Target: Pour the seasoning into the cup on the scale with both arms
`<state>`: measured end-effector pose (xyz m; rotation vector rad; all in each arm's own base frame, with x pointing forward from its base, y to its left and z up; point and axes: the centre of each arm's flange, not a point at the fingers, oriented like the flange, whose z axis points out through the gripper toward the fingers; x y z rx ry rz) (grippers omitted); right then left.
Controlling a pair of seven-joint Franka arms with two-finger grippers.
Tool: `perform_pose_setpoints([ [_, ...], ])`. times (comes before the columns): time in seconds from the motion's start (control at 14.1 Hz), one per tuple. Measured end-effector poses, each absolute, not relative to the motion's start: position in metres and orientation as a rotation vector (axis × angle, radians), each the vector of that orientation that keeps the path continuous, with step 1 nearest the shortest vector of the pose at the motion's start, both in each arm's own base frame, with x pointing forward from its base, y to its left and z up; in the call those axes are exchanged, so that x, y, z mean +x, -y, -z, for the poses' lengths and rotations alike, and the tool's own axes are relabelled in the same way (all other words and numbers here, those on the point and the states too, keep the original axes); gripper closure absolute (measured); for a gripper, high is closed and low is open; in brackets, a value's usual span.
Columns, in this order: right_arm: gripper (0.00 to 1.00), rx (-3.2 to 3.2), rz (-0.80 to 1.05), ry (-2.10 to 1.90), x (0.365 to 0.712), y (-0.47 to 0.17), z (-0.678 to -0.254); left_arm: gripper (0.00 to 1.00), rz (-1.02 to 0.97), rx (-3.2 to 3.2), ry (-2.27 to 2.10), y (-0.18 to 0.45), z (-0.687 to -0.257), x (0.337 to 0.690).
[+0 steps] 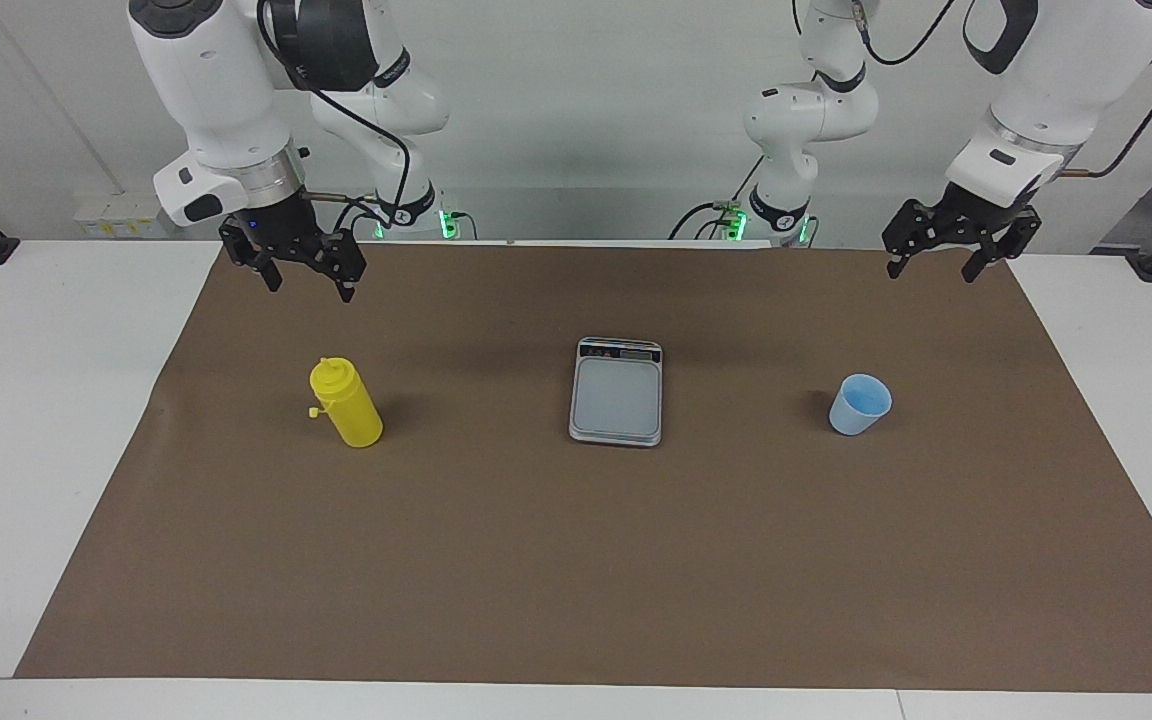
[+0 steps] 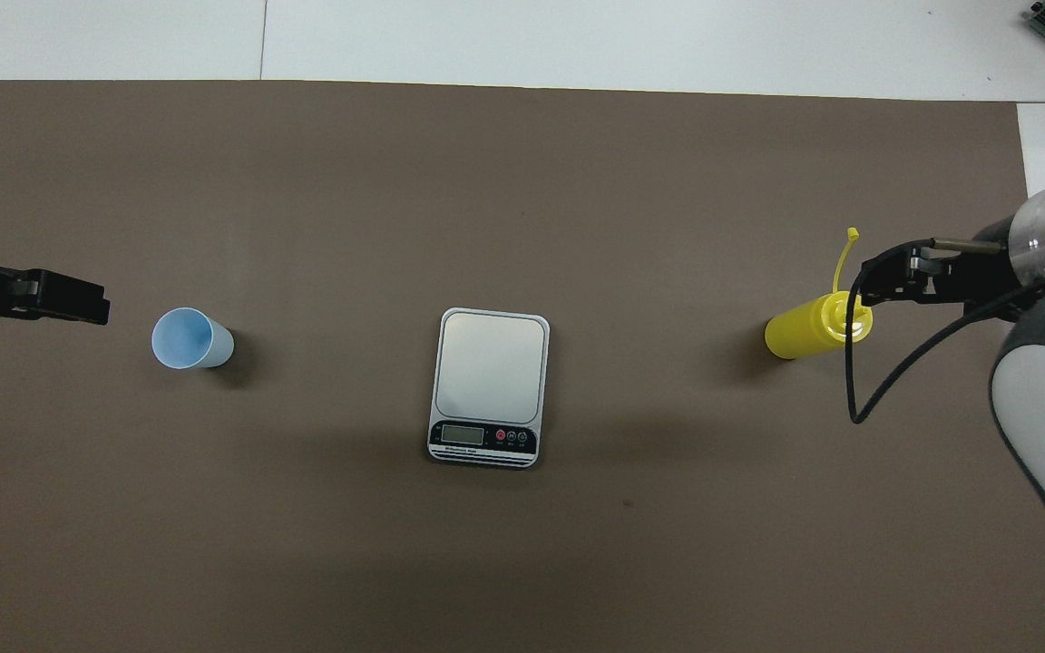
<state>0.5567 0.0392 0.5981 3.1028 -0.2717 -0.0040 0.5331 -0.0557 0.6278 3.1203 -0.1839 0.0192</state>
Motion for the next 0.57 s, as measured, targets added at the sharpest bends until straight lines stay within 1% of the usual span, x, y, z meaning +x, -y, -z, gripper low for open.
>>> perform_pose_setpoints([
  [0.57,0.00,3.103,0.004,0.272,0.5567,-0.0392,-0.5981,0.00,-0.018,3.120,0.189,0.0560,-0.6273,0.5335],
])
